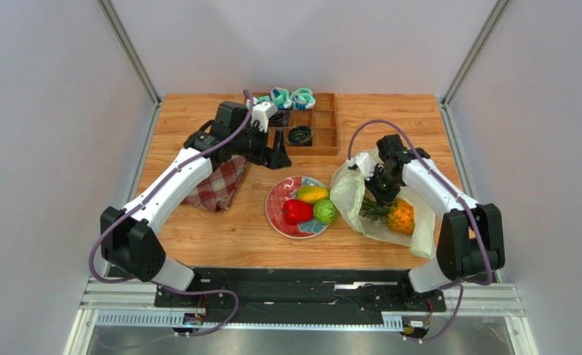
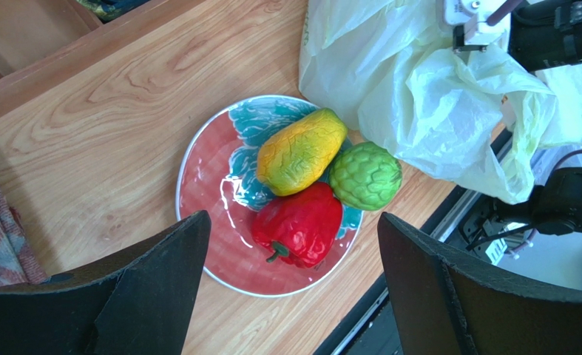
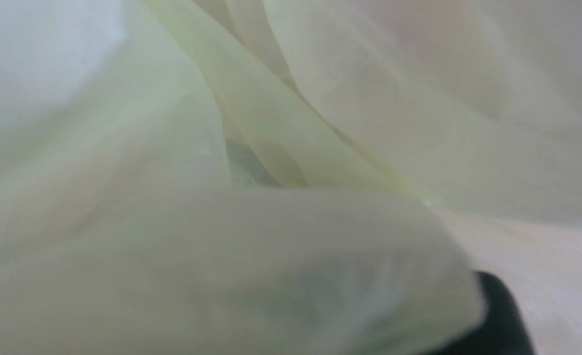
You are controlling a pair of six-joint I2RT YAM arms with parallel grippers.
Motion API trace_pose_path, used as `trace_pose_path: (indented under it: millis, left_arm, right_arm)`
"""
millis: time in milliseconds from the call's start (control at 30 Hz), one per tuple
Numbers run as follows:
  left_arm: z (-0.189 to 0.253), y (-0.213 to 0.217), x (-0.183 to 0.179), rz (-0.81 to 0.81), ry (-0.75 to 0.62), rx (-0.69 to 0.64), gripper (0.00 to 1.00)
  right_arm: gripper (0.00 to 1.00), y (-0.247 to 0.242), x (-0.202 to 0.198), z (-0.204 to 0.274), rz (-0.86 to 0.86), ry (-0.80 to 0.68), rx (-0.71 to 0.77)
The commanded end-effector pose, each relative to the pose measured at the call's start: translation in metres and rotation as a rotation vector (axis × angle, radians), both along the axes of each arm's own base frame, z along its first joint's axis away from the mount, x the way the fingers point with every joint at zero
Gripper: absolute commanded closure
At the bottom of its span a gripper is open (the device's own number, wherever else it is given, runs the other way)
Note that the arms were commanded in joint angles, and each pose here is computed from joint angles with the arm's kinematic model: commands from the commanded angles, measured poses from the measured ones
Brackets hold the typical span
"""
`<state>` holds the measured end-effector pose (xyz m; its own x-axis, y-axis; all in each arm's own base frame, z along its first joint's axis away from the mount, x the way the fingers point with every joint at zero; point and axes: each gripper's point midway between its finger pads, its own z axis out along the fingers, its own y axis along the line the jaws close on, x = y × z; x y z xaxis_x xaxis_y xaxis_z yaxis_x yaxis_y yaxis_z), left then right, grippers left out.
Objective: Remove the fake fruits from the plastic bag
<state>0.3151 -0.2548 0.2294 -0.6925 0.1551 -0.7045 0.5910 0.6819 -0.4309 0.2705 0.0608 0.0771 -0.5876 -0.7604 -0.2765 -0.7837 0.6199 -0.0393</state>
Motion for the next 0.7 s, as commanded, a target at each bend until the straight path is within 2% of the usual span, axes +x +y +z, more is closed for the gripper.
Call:
trace_pose_path:
  millis: [0,100,333,567,600,667]
  left_arm:
    - [0.019,-0.003,0.008,0.011,-0.052,-0.022,0.08]
    - [0.021,-0.004,0.009,0.007,-0.053,-0.028,0.08]
    - [0.026,-0.011,0.015,0.000,-0.043,-0.050,0.08]
    - [0.025,-0.014,0.015,-0.008,-0.025,-0.059,0.08]
    - [0.025,-0.015,0.016,-0.007,-0.026,-0.062,0.08]
    - [0.025,-0.015,0.015,-0.010,-0.026,-0.063,0.08]
  right_arm:
    - [1.00,0.010,0.005,0.053,0.026,-0.121,0.070]
    - [1.00,0.012,-0.014,0.085,0.041,-0.148,0.107]
    - [1.00,0.005,-0.064,0.099,-0.002,-0.078,0.125]
    - [1.00,0.047,-0.075,0.170,-0.002,-0.095,0.386]
    - [1.00,0.054,-0.068,0.197,0.007,-0.157,0.431]
    - [1.00,0.069,-0.075,0.223,0.042,-0.136,0.525]
